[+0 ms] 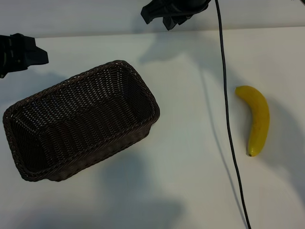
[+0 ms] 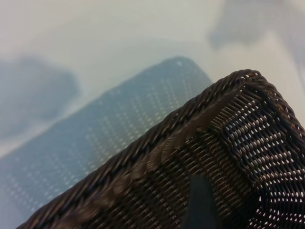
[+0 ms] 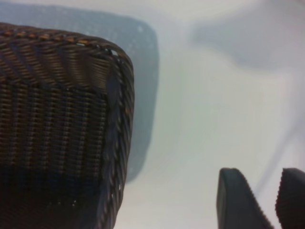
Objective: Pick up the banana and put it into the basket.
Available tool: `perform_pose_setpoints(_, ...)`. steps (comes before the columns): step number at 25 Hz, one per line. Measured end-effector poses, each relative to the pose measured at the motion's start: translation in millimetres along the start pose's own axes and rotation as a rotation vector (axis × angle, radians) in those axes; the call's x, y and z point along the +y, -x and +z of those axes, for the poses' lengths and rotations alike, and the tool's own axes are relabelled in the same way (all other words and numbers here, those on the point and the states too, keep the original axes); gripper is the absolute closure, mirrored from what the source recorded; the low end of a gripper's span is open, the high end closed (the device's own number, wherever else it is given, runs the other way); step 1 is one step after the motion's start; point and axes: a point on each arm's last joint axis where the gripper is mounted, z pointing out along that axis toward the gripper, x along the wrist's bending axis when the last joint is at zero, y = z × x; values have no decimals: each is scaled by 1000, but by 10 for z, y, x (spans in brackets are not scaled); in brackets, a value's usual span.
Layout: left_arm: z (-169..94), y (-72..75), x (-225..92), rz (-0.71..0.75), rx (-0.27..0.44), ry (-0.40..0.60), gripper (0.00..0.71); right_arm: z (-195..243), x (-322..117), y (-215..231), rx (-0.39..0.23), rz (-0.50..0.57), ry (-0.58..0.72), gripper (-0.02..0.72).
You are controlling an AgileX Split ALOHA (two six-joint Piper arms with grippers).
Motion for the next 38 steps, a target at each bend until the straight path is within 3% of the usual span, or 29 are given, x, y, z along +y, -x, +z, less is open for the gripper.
perform_pose_setpoints(34, 0, -9, 25, -3, 10, 28, 162, 0, 0, -1, 2, 1, 0, 456)
perform_pose_setpoints(38, 0, 9, -21, -22, -10, -23, 162, 0, 0, -9, 9, 3, 0, 456)
